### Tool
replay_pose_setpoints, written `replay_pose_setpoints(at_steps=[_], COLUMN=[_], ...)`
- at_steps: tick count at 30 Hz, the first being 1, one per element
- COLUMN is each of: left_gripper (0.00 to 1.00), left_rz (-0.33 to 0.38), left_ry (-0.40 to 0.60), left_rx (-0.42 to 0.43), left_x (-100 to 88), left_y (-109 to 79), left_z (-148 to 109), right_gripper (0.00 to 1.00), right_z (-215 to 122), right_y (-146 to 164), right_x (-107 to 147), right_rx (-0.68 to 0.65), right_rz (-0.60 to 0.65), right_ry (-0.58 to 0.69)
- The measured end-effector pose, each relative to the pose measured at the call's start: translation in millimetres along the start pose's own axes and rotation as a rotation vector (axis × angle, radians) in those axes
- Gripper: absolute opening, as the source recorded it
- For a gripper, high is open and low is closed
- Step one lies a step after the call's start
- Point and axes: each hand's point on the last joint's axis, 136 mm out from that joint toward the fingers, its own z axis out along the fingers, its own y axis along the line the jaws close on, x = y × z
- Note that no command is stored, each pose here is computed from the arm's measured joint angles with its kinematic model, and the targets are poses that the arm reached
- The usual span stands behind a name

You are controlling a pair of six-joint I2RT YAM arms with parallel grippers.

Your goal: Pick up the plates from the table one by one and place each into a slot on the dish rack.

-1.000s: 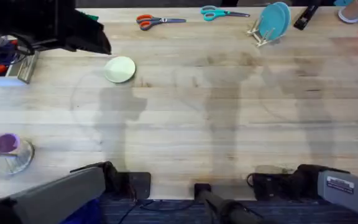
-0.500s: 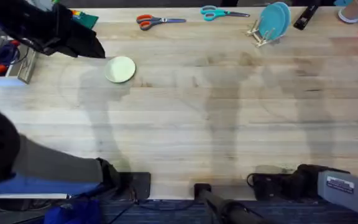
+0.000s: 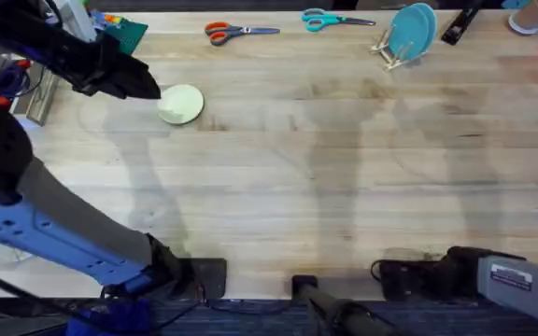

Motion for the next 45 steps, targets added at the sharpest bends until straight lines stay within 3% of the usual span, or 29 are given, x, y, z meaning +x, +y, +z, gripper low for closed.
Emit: replay_pose_setpoints(at_steps=[12, 20, 29, 39, 45], left_gripper=[0.039, 0.038, 0.038, 0.039, 0.038], left_rz=[-0.103, -0.056, -0.057, -0.128, -0.123], left_ry=[-0.033, -0.119, -0.168, -0.112, -0.104], left_rx=[0.063, 0.058, 0.073, 0.138, 0.135], left_x=[-5.0, -25.7, -37.5, -33.4, -36.7], left_y=[42.9, 48.6, 48.2, 62.3, 70.6], left_z=[10.1, 9.1, 7.9, 37.0, 50.9], right_gripper=[0.994, 0.993, 0.994, 0.994, 0.994], right_z=[0.0, 0.1, 0.1, 0.1, 0.1], right_y=[0.0, 0.0, 0.0, 0.0, 0.0], right_x=[0.1, 0.0, 0.0, 0.0, 0.0], right_rx=[0.000, 0.000, 0.000, 0.000, 0.000], right_rz=[0.009, 0.018, 0.019, 0.019, 0.019], right_ry=[0.000, 0.000, 0.000, 0.000, 0.000])
